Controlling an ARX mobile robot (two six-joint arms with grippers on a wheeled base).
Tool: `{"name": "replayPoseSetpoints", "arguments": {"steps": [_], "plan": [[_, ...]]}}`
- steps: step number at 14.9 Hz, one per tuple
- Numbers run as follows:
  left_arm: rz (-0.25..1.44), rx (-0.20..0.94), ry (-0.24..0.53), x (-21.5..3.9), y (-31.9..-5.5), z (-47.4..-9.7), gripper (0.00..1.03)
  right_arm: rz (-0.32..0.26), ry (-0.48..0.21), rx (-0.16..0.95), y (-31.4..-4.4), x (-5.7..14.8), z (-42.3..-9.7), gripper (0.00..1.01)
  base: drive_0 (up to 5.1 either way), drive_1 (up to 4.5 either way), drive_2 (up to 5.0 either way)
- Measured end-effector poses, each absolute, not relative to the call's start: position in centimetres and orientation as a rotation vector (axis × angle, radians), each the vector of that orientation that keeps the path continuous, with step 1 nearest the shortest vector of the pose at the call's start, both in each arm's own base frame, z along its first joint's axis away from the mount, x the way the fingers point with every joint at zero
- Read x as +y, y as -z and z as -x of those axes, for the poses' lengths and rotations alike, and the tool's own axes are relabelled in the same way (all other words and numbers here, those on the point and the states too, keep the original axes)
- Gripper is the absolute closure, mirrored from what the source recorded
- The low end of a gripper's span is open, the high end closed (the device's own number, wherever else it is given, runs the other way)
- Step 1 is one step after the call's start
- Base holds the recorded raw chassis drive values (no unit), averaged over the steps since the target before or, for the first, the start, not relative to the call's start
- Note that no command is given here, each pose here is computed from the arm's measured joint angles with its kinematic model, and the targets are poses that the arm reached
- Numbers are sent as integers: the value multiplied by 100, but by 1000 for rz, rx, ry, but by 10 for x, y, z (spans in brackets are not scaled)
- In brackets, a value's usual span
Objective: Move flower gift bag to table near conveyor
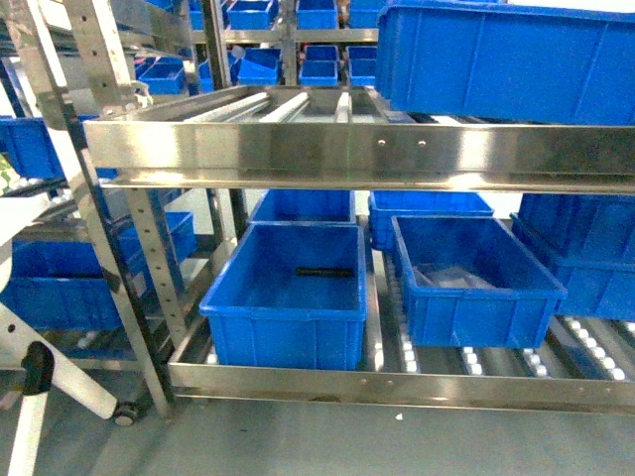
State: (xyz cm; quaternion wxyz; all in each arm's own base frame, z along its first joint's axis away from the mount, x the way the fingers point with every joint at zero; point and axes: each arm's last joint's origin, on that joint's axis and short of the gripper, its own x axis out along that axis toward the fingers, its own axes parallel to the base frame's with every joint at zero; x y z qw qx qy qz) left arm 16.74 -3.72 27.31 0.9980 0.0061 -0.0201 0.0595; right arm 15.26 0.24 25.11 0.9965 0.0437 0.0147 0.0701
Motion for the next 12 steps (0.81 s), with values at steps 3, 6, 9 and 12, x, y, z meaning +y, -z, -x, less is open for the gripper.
{"name": "replayPoseSetpoints", "arguments": {"steps": [3,6,9,12], "plan": [[-12,-40,-119,-37,-273,-168,100,-87,-140,29,-251,2,-153,99,-462,85,391],[-12,-41,-118,-37,-273,-167,100,-88,-140,29,-251,2,-153,99,-462,85,391],[-12,-41,-119,-37,-273,-167,100,-88,-140,29,-251,2,-153,99,-462,85,391],[-11,-42,-119,-37,-273,-167,100,-87,-141,28,-251,2,-153,99,-462,85,391]]}}
